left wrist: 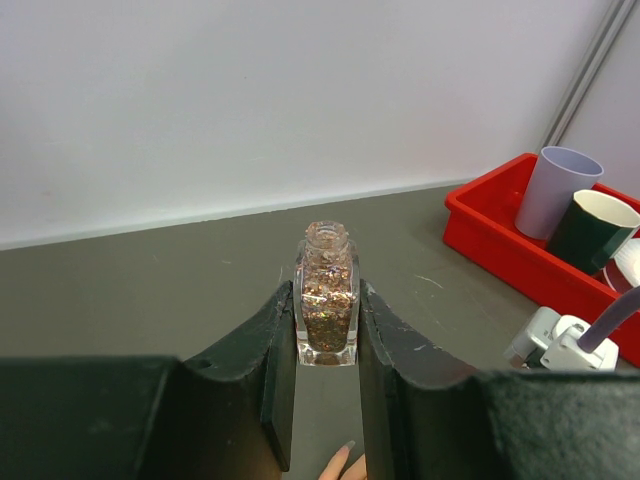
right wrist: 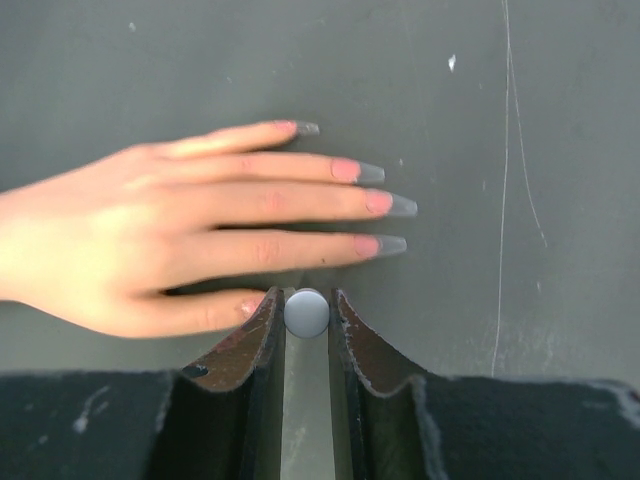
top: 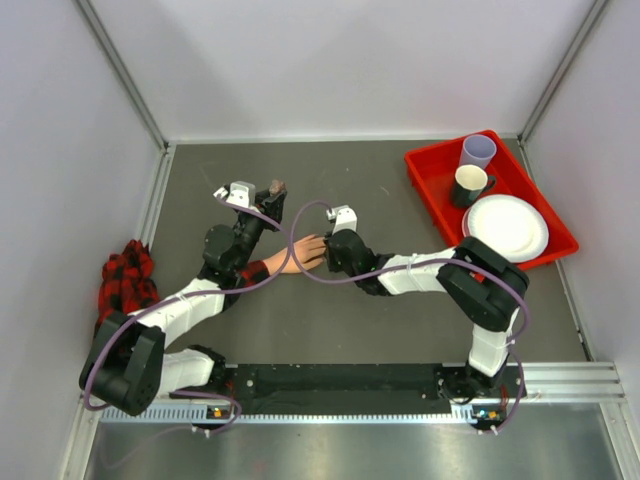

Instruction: Paint the nails

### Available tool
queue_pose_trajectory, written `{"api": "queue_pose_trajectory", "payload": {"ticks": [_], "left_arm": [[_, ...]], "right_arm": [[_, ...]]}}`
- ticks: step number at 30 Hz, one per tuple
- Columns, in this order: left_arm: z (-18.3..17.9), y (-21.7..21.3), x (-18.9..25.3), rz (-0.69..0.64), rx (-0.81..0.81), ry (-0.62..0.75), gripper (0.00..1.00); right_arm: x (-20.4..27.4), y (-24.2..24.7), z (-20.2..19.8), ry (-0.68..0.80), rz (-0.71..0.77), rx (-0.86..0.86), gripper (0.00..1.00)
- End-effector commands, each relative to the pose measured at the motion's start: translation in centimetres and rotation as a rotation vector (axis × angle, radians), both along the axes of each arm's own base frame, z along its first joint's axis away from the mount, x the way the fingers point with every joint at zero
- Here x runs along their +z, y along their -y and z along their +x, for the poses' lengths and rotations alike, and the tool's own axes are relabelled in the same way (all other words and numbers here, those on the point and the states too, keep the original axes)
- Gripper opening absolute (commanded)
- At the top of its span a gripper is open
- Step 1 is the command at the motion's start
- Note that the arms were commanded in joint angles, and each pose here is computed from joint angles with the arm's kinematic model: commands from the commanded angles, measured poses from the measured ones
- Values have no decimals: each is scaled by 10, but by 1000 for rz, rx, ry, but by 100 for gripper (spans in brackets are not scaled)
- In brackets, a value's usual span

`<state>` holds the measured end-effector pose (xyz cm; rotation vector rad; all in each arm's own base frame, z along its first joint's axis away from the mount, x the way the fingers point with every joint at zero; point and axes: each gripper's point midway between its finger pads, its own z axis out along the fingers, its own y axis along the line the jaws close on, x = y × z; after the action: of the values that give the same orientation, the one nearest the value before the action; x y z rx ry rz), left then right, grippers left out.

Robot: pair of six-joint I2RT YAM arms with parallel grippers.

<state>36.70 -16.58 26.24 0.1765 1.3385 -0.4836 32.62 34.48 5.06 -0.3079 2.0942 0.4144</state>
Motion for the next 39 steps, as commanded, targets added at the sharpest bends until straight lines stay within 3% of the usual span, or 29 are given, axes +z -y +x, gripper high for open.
{"api": "queue_pose_trajectory", "payload": {"ticks": [1,39], "left_arm": [[-6,-1,22,-30,-13,65,0],[-6,0,22,-33,-20,64,0]], "right_arm": [[25,-6,-1,37,72,4,0],[39,-30,-8,67,121,86,0]]}}
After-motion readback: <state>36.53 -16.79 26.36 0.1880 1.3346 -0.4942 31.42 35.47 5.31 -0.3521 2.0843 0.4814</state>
